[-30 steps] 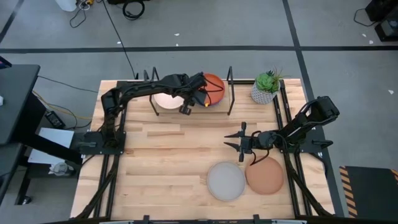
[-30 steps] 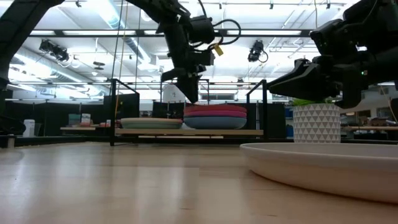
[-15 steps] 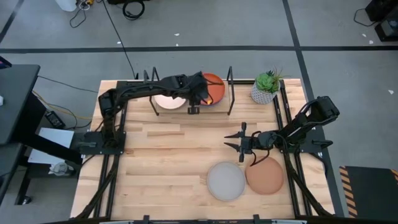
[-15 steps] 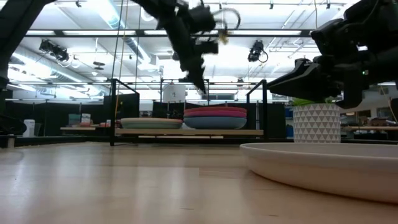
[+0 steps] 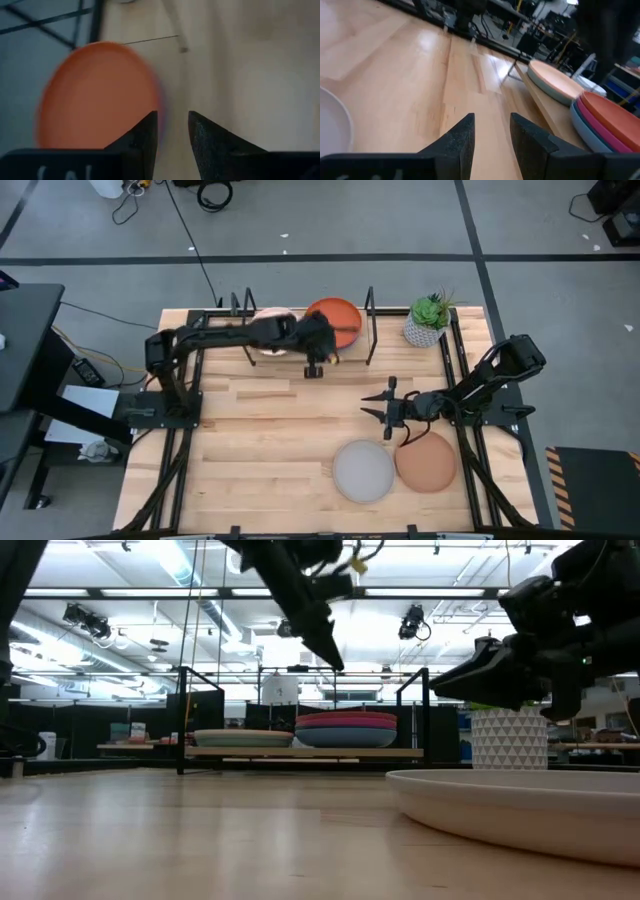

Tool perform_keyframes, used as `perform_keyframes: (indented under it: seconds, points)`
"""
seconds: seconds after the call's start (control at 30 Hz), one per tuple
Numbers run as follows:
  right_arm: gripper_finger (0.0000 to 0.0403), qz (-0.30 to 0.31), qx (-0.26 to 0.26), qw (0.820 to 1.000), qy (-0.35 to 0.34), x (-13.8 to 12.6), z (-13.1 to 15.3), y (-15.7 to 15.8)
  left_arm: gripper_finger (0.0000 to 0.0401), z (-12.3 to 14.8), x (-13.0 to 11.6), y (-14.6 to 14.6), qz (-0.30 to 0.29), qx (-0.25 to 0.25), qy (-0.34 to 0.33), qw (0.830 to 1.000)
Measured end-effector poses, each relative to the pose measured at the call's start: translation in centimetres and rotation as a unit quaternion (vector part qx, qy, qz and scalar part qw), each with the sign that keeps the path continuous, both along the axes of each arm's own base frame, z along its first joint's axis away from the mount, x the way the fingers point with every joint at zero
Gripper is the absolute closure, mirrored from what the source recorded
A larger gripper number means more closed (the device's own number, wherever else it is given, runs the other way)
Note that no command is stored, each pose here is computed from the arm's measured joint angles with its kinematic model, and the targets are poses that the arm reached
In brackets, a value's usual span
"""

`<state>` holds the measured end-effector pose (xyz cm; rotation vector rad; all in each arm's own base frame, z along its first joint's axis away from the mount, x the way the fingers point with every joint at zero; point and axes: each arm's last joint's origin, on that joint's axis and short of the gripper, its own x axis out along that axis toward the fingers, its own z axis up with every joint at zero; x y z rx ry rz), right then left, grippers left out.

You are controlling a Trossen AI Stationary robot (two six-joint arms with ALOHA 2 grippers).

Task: Place and stack plates onto a shelf
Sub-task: Stack the gray plate on top of the peach plate on the shelf

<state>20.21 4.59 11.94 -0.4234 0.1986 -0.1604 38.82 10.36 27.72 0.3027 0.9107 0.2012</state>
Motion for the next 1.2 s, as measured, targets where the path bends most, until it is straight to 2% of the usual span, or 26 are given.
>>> perform_keyframes:
  seconds: [0.23, 0.4, 0.63, 0.8, 1.0, 1.1, 1.2]
  points:
    - [0.0273, -0.016, 0.008, 1.0, 0.021, -0.1, -0.5, -0.1, 0.0285, -2.7, -1.1, -4.8, -0.051, -0.033, 0.001, 0.998]
    - [0.0273, -0.019, 0.015, 0.999, 0.02, 0.0, -0.5, -0.2, 0.0285, -6.2, -2.2, -7.3, -0.1, -0.063, 0.029, 0.993]
    - [0.0273, -0.003, 0.056, 0.998, 0.01, 2.9, 1.1, 0.5, 0.0285, -9.7, -3.8, -9.3, -0.139, -0.059, 0.024, 0.988]
    - [0.0273, -0.012, 0.057, 0.992, 0.112, 5.5, 1.6, 1.6, 0.0285, -9.1, -6.0, -9.4, -0.139, -0.052, -0.016, 0.989]
    - [0.0273, -0.038, 0.073, 0.966, 0.245, 6.9, 2.3, 2.0, 0.0285, -9.0, -9.3, -10.0, -0.152, -0.04, -0.084, 0.984]
    - [0.0273, -0.048, 0.076, 0.959, 0.27, 7.1, 2.7, 2.1, 0.0285, -9.7, -10.5, -10.3, -0.158, -0.039, -0.092, 0.982]
    - [0.0273, -0.051, 0.093, 0.959, 0.265, 7.5, 3.0, 1.7, 0.0285, -10.6, -11.4, -10.4, -0.161, -0.035, -0.09, 0.982]
